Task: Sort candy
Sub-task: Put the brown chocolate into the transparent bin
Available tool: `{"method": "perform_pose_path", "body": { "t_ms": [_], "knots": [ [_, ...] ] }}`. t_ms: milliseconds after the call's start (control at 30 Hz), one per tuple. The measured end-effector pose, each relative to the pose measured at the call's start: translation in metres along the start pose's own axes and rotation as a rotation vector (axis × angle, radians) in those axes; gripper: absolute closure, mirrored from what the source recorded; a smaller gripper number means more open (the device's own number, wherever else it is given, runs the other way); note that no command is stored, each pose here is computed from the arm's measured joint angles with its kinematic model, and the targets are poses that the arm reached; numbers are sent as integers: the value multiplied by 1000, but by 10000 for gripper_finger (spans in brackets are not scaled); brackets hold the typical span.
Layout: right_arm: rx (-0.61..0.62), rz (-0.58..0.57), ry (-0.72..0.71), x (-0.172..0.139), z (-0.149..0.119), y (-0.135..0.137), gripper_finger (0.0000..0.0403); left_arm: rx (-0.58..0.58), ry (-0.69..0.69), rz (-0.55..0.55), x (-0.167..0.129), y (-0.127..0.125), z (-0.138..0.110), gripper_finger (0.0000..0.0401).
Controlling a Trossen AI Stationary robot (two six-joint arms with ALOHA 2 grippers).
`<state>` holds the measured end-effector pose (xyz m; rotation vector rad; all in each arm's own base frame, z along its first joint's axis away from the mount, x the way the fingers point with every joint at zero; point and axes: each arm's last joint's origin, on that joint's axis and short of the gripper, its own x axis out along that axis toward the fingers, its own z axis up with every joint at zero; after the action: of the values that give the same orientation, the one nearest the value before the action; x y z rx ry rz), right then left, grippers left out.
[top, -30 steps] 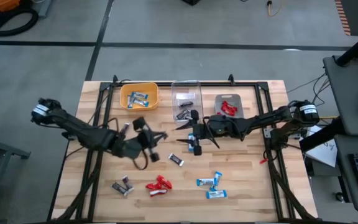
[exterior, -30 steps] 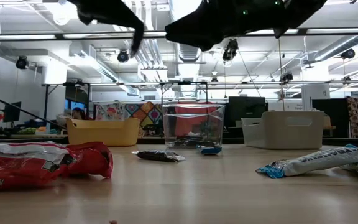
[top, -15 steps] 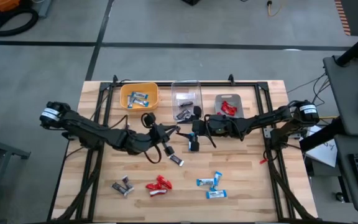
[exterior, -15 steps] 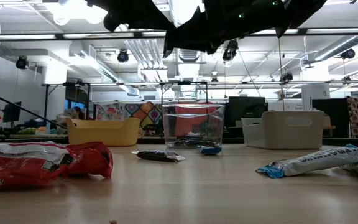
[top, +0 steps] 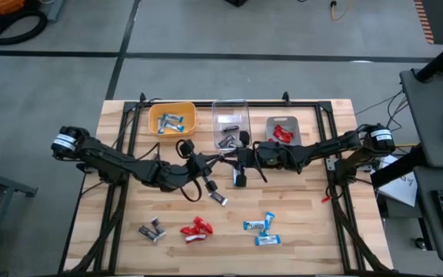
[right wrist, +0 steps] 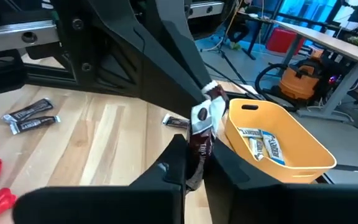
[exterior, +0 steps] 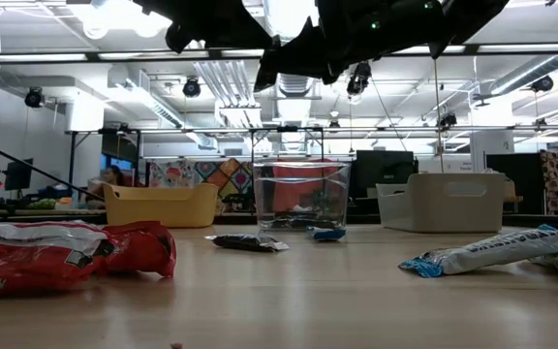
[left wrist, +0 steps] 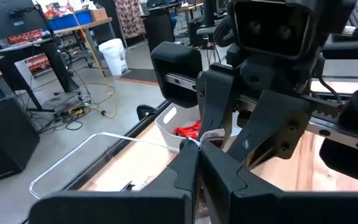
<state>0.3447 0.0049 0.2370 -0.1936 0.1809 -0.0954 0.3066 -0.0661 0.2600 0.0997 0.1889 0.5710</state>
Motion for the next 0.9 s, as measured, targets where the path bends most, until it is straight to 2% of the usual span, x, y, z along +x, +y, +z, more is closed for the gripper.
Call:
{"method": "perform_pose_path", "body": {
  "t_ms": [233,533,700,900],
  "knots": [
    [-3,-41,8,0,0,-2,355,69,-16,2,-6,6,8,384],
    [8,-200,143,5,-4,-34,372,151,62,4,-33,38,23,354],
    [95,-303,238,5,-12,-68,370,149,190,6,-53,61,18,353],
    [186,-382,355,5,-33,-97,370,49,436,4,-73,82,-5,353]
  ]
}}
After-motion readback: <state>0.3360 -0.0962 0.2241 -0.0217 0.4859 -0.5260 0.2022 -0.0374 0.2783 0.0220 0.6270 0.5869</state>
